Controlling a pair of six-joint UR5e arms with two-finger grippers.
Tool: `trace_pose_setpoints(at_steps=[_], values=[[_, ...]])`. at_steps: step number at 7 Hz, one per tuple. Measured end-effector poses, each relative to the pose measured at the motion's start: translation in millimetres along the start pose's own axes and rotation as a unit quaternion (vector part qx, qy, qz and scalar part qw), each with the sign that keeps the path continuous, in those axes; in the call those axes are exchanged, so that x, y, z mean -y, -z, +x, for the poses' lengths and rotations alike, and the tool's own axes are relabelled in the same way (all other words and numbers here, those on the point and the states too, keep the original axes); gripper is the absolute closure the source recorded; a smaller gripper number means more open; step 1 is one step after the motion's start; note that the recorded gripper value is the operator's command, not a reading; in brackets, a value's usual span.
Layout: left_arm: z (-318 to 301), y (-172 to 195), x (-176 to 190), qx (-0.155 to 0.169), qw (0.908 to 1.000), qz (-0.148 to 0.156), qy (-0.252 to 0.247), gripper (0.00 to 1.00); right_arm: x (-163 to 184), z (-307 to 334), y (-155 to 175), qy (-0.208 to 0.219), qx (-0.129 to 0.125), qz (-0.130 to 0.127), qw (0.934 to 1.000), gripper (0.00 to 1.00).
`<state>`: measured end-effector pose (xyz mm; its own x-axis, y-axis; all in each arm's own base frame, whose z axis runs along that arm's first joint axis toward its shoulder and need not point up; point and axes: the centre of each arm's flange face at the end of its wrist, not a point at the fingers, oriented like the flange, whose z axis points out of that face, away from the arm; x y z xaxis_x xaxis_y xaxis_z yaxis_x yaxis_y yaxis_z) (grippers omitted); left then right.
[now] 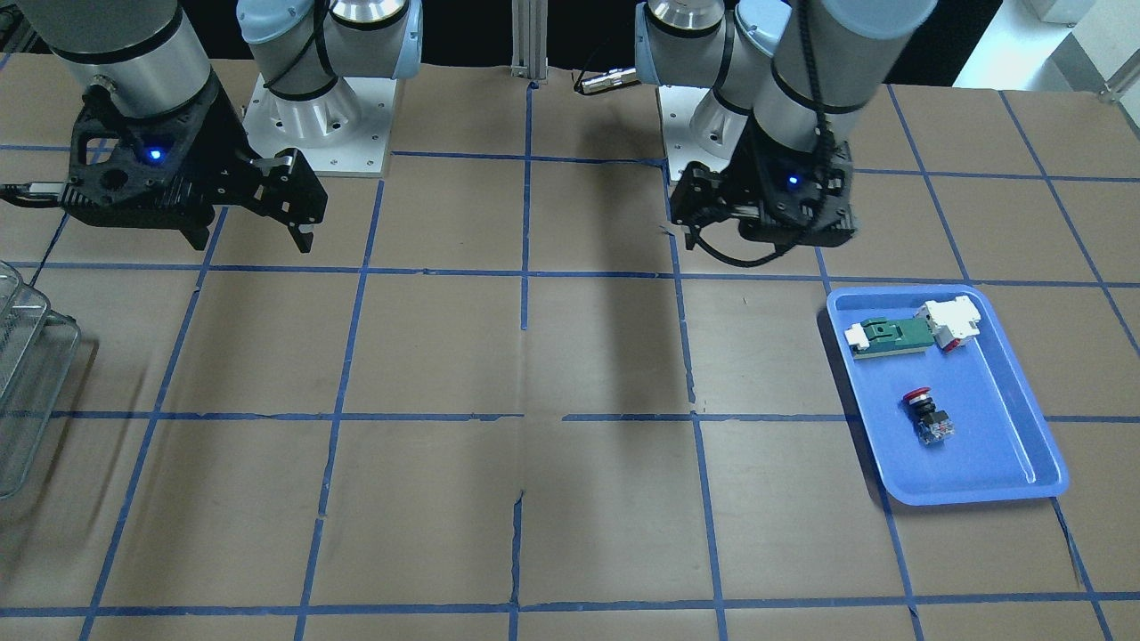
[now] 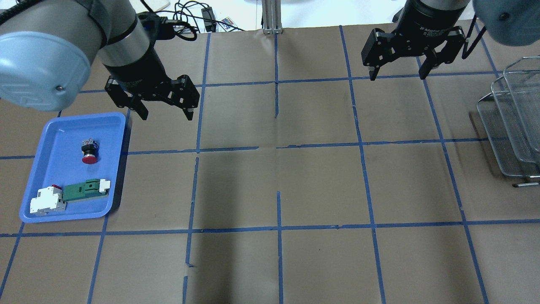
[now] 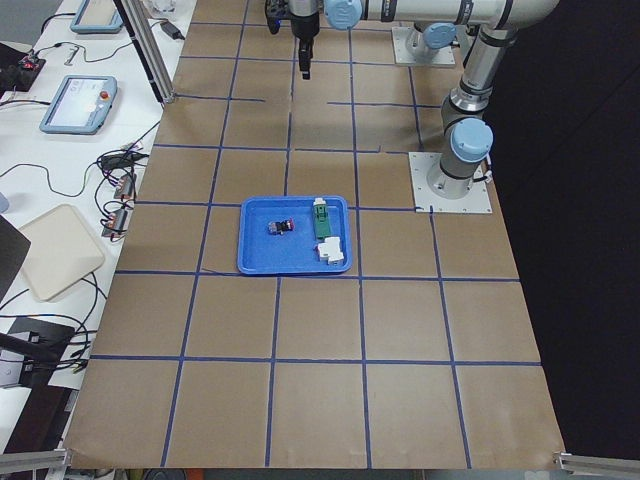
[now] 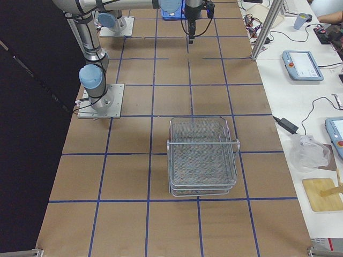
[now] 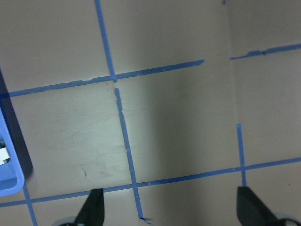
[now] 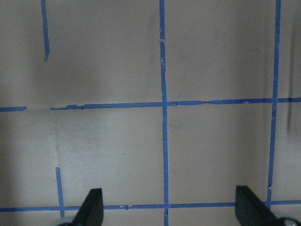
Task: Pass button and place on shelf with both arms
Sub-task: 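Move the left gripper down over the red push button in the blue tray, then close the left gripper on the red push button's body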
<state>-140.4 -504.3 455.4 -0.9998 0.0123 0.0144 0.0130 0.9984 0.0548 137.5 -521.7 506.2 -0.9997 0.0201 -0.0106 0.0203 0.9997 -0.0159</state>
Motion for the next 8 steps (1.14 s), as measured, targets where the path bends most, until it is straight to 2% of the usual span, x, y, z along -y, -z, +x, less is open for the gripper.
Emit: trace_pose_setpoints(at_steps=[2, 5, 8], values=[[-75, -34, 27, -0.002, 0.9975, -0.018, 0.068, 0.00, -1, -1, 0, 0.002, 0.001, -0.001, 1.0000, 0.00], [-199, -131, 48, -0.008, 0.9878, -0.009, 0.155, 0.00, 0, -2, -3, 0.002, 0.001, -0.005, 1.0000, 0.00], [-289, -205, 46, -0.010, 0.9909, -0.005, 0.134, 0.00, 1, -2, -4, 0.003, 0.002, -0.006, 1.0000, 0.00]])
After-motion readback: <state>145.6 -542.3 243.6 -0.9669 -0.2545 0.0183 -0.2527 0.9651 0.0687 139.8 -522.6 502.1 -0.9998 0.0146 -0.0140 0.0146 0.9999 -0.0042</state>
